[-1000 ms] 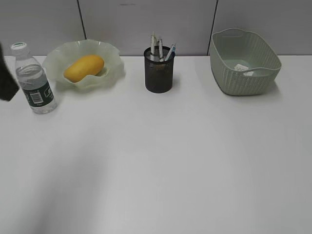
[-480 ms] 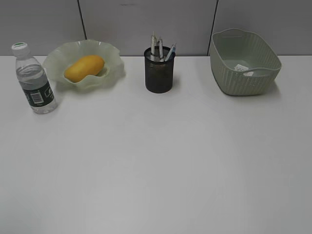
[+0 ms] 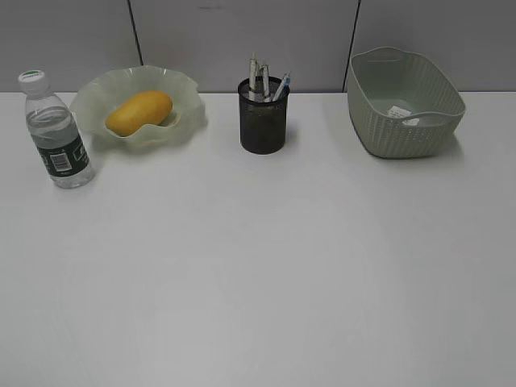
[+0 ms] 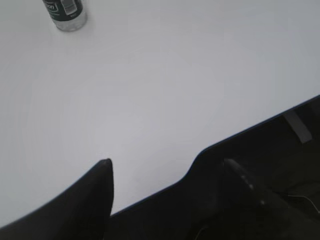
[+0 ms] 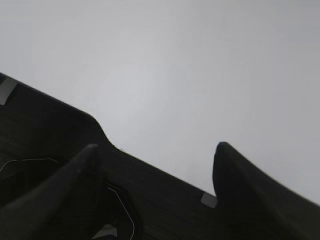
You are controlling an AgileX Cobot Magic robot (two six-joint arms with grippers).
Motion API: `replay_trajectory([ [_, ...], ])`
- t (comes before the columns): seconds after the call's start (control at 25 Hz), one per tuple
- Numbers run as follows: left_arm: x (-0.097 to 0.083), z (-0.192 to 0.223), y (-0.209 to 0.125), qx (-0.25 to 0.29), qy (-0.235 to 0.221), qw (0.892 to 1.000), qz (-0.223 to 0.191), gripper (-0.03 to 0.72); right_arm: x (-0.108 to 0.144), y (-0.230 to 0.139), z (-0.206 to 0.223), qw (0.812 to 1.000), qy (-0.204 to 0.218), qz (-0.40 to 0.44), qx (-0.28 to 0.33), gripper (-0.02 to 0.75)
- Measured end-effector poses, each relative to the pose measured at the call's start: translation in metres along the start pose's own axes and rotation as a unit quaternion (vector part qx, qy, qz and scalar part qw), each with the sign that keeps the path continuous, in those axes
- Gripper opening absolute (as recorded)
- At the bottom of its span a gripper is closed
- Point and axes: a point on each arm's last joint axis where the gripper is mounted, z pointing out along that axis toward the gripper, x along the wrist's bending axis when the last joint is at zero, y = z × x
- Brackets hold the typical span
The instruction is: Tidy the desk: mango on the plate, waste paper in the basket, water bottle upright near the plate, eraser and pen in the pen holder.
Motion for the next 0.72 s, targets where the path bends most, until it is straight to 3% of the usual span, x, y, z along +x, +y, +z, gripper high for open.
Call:
replay_trajectory([
  [0.36,-0.001,0.010,0.005,-0.044,-0.007,0.999,-0.001,0.498,0.000,0.000,0.000,1.000,0.001,0.000,0.000,0.551],
  [0.72,-0.002,0.015,0.007,-0.036,-0.010,0.999,0.004,0.498,0.000,0.000,0.000,1.000,0.001,0.000,0.000,0.550],
])
